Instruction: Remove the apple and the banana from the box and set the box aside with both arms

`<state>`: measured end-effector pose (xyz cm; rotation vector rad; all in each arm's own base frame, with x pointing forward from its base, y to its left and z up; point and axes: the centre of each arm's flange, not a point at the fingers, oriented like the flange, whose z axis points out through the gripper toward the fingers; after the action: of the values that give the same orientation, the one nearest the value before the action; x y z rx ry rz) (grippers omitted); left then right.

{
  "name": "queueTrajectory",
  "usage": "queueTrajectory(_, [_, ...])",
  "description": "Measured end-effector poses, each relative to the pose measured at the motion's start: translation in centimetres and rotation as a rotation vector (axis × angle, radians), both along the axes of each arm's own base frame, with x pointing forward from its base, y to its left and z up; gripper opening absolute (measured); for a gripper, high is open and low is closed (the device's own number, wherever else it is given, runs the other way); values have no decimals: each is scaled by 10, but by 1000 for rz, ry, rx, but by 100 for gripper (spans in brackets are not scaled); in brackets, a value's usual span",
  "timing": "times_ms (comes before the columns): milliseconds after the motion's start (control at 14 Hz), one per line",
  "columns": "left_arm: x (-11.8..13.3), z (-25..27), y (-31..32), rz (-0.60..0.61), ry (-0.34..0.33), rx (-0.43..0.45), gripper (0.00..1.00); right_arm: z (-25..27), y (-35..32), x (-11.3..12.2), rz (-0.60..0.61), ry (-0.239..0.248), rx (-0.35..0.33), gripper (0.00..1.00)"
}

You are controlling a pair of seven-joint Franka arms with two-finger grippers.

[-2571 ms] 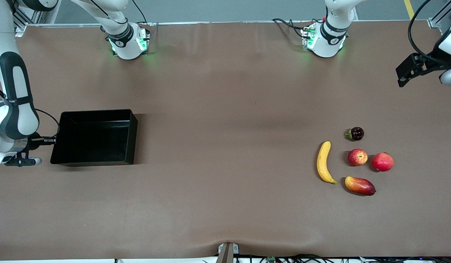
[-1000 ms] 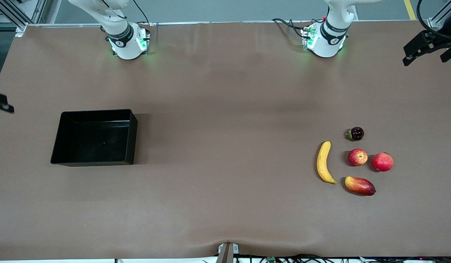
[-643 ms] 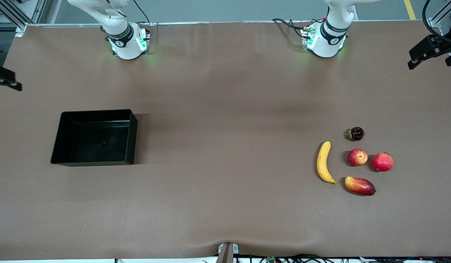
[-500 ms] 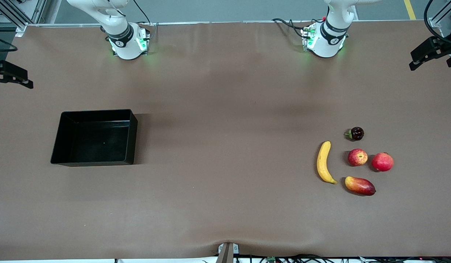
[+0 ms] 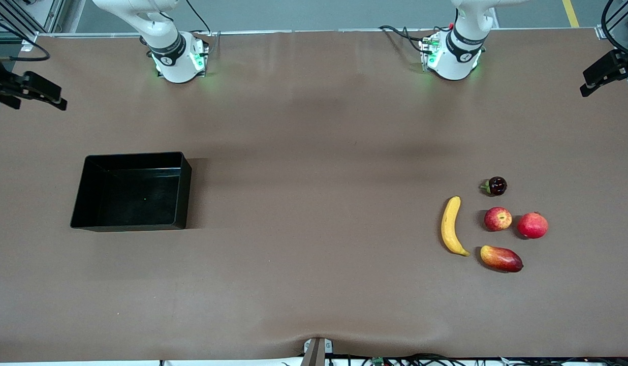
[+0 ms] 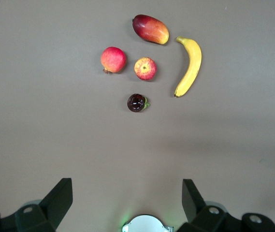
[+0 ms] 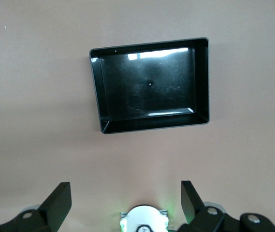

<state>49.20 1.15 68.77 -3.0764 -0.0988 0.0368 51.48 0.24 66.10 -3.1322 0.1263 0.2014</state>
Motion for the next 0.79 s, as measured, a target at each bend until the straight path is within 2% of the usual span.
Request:
queueTrajectory(286, [0,3,-17,-34,-6,30,100,-2,-2,2,-27,-11,-3,100])
queueTrajectory(500, [0,9,-30,-56,-20,32,100,1,-9,6,41,-45,6,100])
queueTrajectory(786, [2,8,-32,-60,-18,24,100,0,-29,5,49,-46,34,100])
